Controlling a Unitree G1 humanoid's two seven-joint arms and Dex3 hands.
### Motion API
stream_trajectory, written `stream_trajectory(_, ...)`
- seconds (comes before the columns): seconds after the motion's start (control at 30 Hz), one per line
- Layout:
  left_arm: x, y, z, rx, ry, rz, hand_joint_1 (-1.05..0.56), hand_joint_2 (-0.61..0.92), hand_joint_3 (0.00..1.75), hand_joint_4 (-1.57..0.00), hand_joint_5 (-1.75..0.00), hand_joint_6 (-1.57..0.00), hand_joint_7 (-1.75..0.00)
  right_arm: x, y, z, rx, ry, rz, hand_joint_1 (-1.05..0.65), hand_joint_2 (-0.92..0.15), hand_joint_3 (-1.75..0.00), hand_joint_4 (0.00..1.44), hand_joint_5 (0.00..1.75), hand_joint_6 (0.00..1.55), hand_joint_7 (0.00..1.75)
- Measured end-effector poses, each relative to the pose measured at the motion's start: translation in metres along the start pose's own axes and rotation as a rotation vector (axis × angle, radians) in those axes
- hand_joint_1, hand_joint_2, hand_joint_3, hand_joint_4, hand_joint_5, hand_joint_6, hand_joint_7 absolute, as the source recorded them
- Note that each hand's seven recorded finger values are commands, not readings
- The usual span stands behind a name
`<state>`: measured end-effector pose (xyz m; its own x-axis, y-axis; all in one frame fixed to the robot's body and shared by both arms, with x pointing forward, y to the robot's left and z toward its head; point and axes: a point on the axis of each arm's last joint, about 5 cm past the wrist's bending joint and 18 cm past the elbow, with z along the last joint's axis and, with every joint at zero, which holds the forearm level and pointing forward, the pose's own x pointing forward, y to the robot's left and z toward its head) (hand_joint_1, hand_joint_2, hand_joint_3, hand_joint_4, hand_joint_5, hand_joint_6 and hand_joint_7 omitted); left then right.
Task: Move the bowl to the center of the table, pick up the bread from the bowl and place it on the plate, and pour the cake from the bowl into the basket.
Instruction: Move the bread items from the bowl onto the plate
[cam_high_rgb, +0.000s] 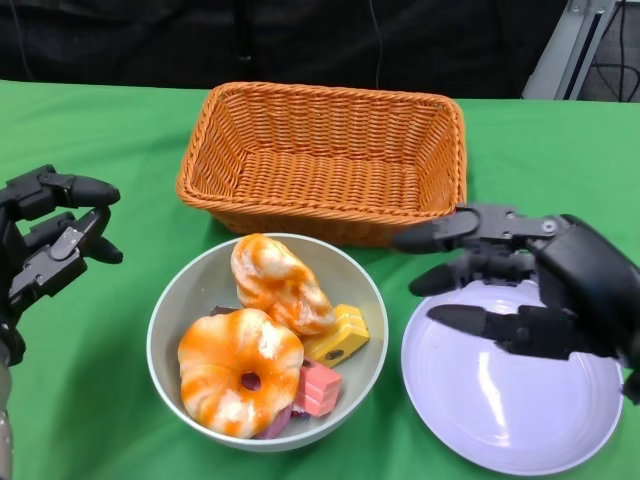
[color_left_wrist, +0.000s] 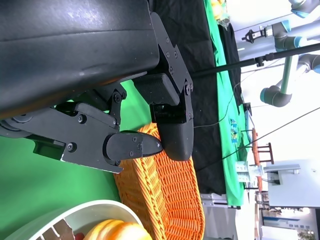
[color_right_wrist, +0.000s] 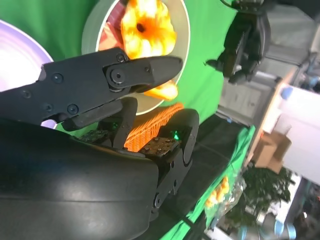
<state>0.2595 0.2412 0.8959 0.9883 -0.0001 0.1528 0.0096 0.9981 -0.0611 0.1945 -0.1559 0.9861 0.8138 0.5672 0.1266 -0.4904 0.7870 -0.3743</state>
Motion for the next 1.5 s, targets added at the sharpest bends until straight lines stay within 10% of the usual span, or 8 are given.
stream_trajectory(0.43,0.002,0.003,-0.001,0.01,0.0,-0.024,-0.11,0.82,0.52,-0.82,-1.43,-0.84,-1.06,0.044,0.036,0.036,-0.423,0.06,0.013,-0.8,-0.92,-0.19,0.62,0.19,0.47,0.01)
stream_trajectory(1.5,0.002,0.001,-0.003,0.042,-0.004,-0.026,-0.12,0.79,0.56,-0.79,-1.46,-0.82,-1.07,0.109,0.08,0.015,-0.511,0.249,0.142,-0.88,-0.92,-0.25,0.67,0.11,0.46,0.01)
